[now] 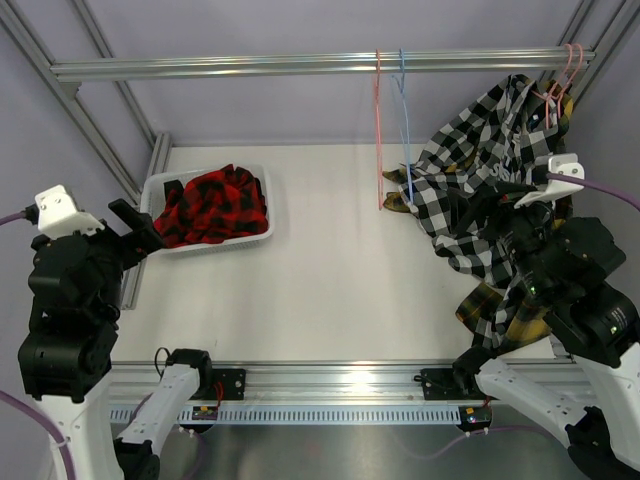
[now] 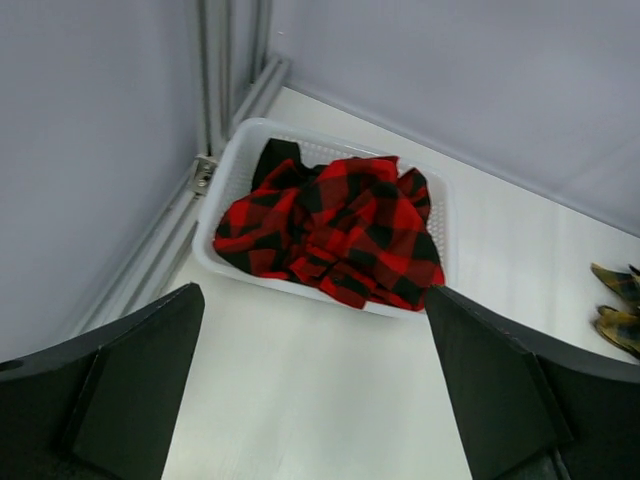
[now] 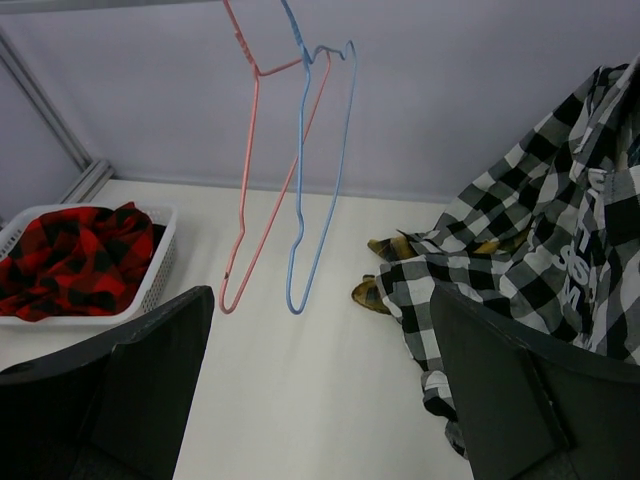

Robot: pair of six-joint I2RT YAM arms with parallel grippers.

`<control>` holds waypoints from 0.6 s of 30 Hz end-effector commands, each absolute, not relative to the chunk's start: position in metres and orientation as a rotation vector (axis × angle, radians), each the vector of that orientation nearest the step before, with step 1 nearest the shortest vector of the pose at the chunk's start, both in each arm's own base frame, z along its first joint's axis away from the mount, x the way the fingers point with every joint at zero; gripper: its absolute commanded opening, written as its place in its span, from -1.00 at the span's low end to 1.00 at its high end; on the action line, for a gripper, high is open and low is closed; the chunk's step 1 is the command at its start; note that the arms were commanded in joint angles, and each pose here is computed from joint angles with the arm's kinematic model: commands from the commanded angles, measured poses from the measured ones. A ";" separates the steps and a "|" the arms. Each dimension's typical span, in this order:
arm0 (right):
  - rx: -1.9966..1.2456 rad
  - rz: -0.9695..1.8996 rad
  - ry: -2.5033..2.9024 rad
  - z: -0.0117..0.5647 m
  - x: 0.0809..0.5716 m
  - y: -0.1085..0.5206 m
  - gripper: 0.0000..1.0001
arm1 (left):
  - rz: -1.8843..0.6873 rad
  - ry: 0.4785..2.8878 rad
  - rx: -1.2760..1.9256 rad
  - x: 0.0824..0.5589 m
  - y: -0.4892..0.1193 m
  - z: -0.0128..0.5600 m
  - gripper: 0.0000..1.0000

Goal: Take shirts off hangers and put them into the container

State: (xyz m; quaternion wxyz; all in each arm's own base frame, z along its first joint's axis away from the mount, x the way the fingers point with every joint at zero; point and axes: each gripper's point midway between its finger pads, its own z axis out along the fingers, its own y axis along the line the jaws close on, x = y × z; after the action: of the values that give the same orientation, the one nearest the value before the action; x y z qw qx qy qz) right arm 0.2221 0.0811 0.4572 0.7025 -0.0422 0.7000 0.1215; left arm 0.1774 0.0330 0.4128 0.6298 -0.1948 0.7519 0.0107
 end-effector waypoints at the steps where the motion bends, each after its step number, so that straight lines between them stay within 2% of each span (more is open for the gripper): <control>1: -0.053 0.231 1.488 0.476 0.221 0.068 0.99 | 0.184 1.707 -0.495 0.167 0.058 0.411 0.98; 18: -0.089 0.215 1.473 0.477 0.220 0.068 0.99 | 0.057 1.711 -0.446 0.163 0.039 0.408 0.98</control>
State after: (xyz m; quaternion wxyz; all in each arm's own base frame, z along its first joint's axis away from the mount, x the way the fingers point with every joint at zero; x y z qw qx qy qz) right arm 0.2174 0.0716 0.4650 0.7165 -0.0403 0.6880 0.1080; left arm 0.1623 0.0405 0.4093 0.6303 -0.1983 0.7500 0.0299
